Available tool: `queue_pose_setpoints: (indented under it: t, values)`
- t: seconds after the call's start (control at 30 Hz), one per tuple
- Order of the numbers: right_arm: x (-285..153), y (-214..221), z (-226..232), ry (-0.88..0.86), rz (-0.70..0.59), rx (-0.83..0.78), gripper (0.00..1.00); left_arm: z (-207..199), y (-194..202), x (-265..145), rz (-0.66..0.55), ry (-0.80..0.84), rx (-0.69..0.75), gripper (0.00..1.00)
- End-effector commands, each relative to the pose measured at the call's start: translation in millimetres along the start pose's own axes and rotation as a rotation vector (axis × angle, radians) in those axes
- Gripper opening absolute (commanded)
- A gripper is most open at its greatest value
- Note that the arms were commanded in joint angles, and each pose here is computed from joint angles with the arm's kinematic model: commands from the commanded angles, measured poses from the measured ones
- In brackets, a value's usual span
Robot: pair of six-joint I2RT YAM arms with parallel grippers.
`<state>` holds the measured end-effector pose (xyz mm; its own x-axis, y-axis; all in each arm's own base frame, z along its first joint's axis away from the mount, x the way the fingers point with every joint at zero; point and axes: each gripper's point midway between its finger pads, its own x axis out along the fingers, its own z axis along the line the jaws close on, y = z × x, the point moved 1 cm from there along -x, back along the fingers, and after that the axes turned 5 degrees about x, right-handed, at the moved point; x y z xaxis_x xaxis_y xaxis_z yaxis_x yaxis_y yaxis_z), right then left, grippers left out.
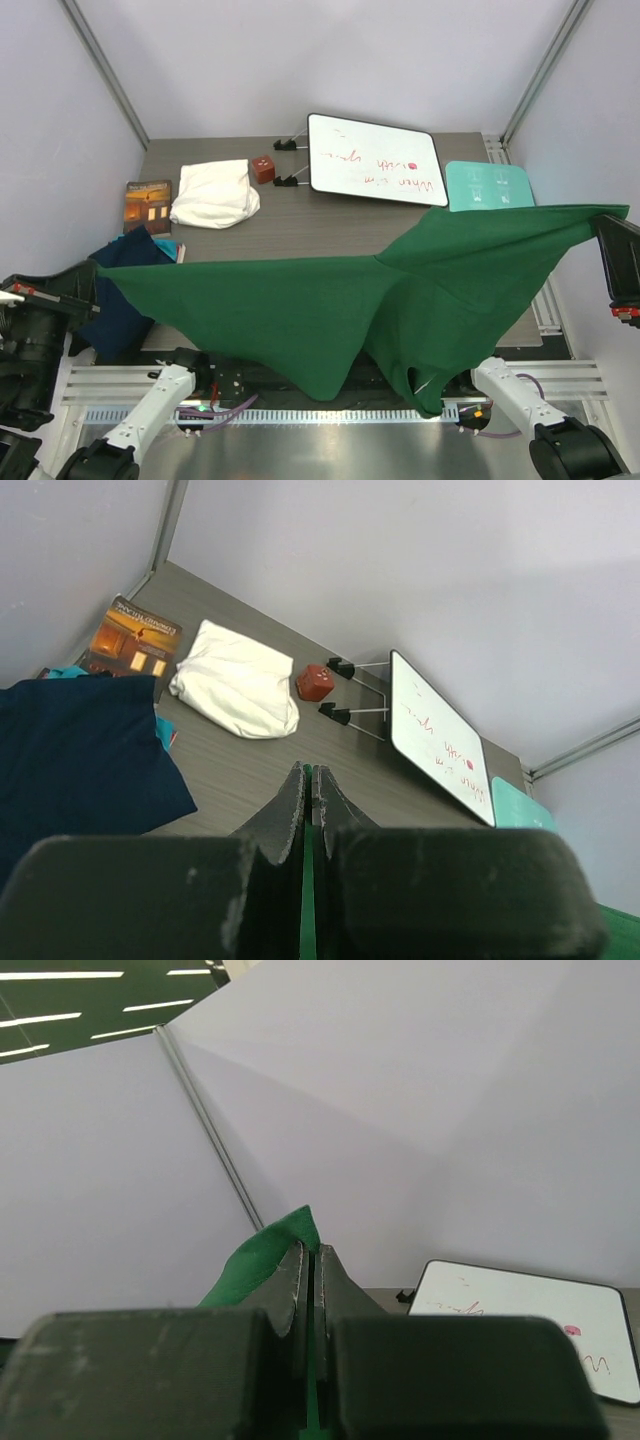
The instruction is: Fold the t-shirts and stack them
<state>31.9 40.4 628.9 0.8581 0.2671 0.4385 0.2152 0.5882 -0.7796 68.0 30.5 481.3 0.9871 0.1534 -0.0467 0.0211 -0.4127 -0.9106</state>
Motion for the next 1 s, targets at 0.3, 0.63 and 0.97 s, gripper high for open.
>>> queue_pose_setpoints:
  t: [0.3, 0.63, 0.97]
  values:
    - [94.0, 93.6, -101.3, 0.303, 0.182, -0.017, 0.01, -18.6, 84.7, 147.4, 0.255, -0.149, 0.253, 0.0]
    - [141.5, 230.4, -209.2, 0.539, 0.428, -0.054, 0.01, -34.1, 187.2, 283.2, 0.413, -0.192, 0.39, 0.0]
    - [174.4, 305.5, -263.2, 0.598, 0.532, -0.087, 0.01, -25.3, 262.4, 357.6, 0.501, -0.272, 0.47, 0.0]
